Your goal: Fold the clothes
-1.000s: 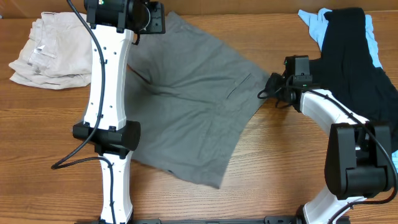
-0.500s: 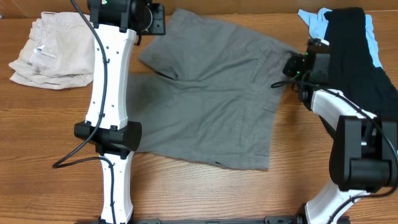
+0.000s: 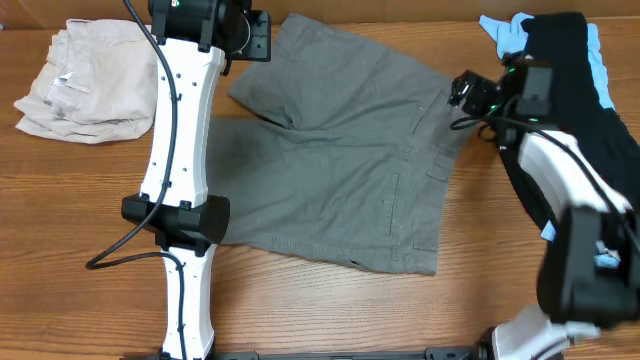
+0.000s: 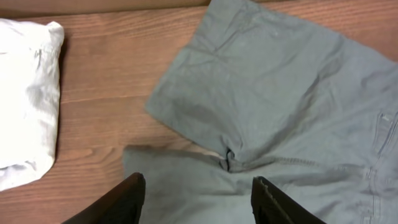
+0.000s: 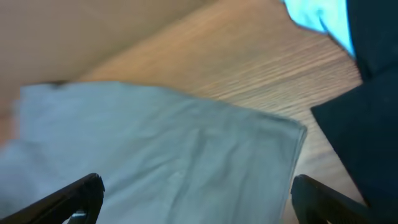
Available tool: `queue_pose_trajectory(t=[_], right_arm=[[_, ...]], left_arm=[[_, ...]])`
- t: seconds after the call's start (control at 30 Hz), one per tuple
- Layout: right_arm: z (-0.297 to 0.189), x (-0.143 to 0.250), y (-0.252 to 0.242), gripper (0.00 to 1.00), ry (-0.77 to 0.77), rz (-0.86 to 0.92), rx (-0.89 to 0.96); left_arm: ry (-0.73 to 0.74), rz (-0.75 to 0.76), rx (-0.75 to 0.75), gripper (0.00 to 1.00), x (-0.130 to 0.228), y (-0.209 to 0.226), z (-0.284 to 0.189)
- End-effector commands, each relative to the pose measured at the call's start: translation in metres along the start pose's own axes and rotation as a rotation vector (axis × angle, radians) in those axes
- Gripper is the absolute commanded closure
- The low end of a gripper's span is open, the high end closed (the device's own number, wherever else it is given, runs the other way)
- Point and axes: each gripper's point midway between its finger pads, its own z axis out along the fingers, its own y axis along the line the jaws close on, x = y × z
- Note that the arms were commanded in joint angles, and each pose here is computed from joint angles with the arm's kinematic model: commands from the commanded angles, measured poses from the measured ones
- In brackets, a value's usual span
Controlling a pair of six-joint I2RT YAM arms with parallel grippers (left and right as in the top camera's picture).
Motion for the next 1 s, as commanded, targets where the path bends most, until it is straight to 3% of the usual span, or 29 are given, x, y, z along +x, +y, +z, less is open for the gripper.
queue_pose_trajectory(t=[0.0,0.1,0.17,0.3,0.43,0.77,0.97], right_arm=[[-0.092,-0.036,0.058,0.0,-0.092,-0.044,-0.147],[-0.147,-0.015,0.077,0.0,-0.037,-0.052,-0.2],[-0.173,-0.004,0.081,0.0,-0.02,-0.055,-0.204],[-0.222,0.026,0.082,0.0,0.029,-0.055,-0.201],[-0.253,0.061,0.07,0.0,0.114,-0.007,-0.165],[-0.252,0.142,0.042,0.0,0.412,0.06,-0.05],[-0.225,0.193,0.032,0.0,0.544,0.108,-0.01]], left_arm=[[-0.067,0.014,-0.015,0.41,-0.001,0.009,-0.053],[-0.023,-0.013,-0.02,0.41,0.016,0.012,-0.069],[-0.014,-0.023,0.0,0.46,0.02,0.009,-0.074],[0.02,-0.033,0.103,0.45,0.029,-0.01,-0.08],[0.086,-0.022,0.078,0.43,0.05,-0.007,-0.083],[0.257,-0.072,-0.1,0.38,0.135,0.032,-0.099],[0.383,-0.059,-0.126,0.36,0.182,0.038,-0.062]])
